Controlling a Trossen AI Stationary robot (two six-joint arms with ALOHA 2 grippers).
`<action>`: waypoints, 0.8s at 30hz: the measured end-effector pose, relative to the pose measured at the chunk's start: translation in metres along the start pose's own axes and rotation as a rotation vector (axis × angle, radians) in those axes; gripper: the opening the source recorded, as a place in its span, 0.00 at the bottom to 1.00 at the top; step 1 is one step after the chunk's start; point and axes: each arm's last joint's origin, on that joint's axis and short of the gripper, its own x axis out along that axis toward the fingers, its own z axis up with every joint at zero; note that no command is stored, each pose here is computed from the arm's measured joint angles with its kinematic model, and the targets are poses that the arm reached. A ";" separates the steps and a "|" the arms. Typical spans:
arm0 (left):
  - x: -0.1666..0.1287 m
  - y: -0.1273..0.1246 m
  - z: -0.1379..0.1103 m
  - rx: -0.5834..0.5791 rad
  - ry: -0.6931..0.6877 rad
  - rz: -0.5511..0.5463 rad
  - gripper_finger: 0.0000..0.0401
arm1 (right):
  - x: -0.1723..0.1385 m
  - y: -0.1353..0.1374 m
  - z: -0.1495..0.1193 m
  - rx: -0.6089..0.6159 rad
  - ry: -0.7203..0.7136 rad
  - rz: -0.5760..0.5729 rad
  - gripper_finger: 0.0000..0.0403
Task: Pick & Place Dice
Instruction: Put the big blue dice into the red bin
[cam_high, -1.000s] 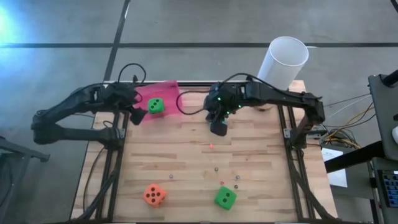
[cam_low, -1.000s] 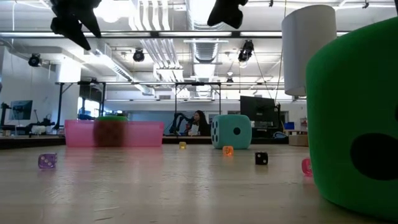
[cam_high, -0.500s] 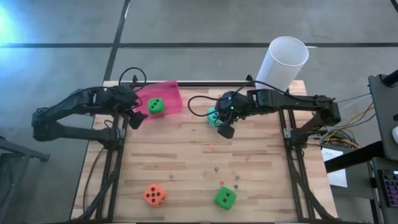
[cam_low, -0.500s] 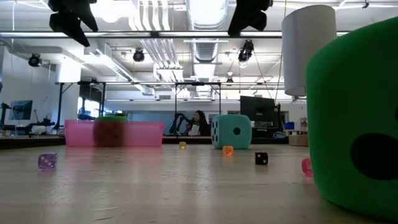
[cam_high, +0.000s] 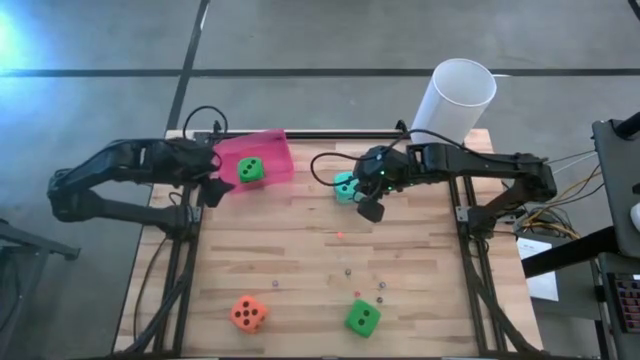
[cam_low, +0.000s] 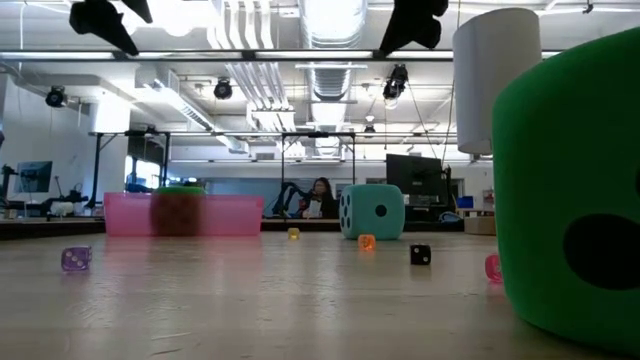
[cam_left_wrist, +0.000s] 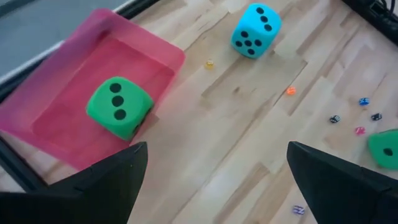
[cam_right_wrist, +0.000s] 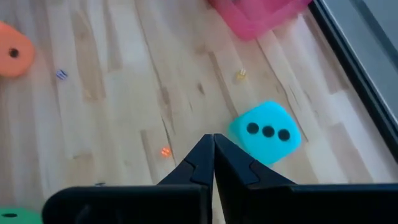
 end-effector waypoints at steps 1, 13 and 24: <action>0.001 -0.001 0.000 -0.009 0.004 0.000 0.97 | 0.005 -0.002 -0.002 0.005 0.018 -0.009 0.02; 0.017 -0.012 0.010 -0.054 0.033 0.055 0.97 | 0.067 -0.059 -0.049 0.091 0.207 -0.136 0.02; 0.028 -0.018 0.015 -0.076 0.045 0.066 0.96 | 0.105 -0.093 -0.080 0.120 0.209 -0.189 0.02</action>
